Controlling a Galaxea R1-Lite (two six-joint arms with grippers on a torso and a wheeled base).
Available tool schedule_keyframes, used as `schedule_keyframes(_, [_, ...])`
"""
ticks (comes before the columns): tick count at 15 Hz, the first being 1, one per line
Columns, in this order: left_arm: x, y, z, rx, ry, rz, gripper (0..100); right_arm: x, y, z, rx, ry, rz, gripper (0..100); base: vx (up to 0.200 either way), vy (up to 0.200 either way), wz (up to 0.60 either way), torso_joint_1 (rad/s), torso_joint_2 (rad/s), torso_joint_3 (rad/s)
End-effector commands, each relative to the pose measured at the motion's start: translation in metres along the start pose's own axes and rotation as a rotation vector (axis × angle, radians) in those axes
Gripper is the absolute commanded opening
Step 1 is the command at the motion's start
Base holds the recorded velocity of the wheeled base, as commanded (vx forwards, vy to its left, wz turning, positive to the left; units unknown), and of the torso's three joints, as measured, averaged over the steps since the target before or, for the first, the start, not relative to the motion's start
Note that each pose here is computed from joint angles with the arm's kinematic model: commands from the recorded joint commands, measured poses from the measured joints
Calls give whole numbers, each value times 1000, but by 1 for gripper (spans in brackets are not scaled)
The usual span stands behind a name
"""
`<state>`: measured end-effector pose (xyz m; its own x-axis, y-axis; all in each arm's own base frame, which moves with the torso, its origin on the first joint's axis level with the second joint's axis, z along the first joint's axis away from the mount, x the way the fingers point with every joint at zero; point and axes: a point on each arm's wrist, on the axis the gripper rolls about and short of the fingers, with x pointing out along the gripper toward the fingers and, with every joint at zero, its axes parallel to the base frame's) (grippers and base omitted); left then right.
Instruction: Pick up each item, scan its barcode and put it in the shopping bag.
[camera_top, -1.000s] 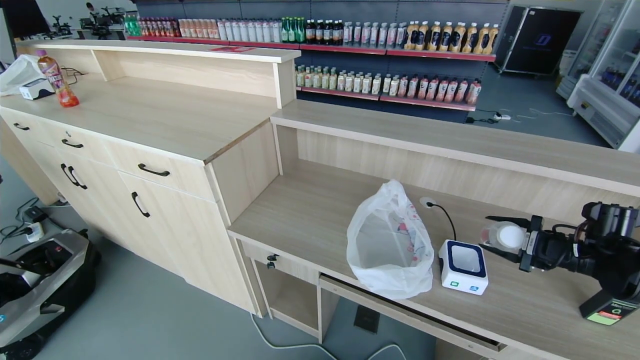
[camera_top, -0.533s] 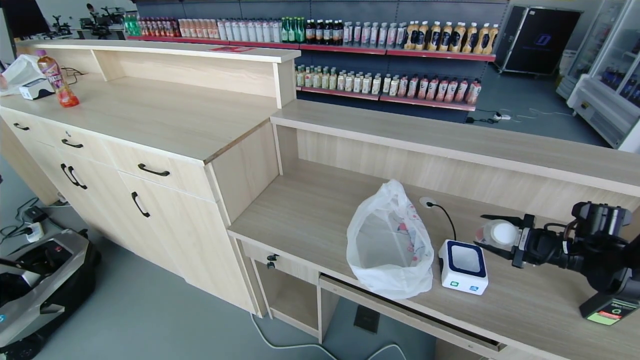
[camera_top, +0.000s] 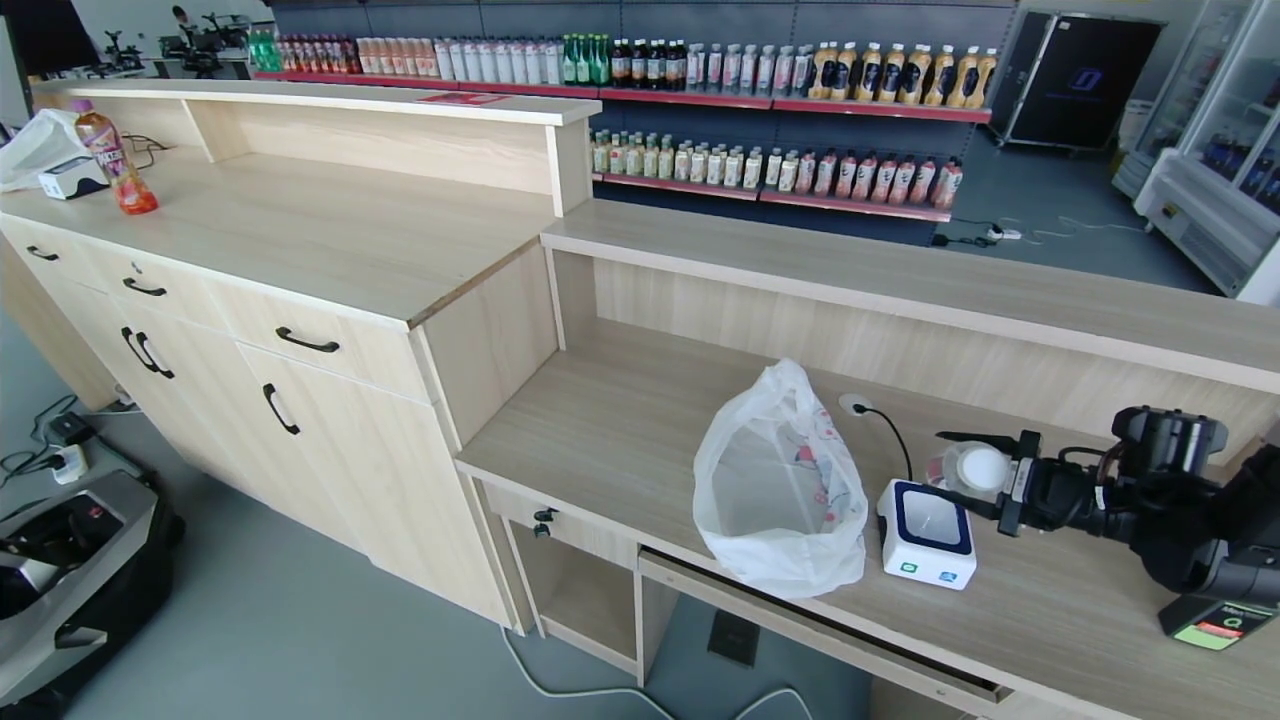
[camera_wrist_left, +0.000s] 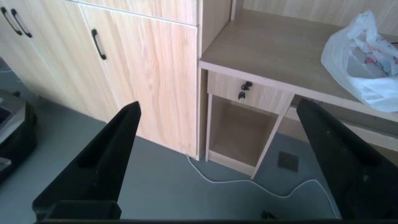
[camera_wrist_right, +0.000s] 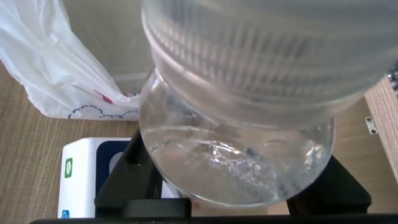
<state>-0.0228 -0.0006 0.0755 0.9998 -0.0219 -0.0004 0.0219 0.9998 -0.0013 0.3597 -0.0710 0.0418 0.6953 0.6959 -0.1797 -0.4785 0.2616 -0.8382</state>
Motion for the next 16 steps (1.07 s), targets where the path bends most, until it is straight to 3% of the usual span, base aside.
schedule_keyframes(1, [0, 0, 0, 0, 1, 0, 100, 3, 3, -2, 6, -5, 6, 0, 0, 0, 0, 0, 0, 0])
schedule_keyframes(16, [0, 0, 0, 0, 1, 0, 100, 29, 12, -16, 6, -51, -20, 0, 0, 0, 0, 0, 0, 0])
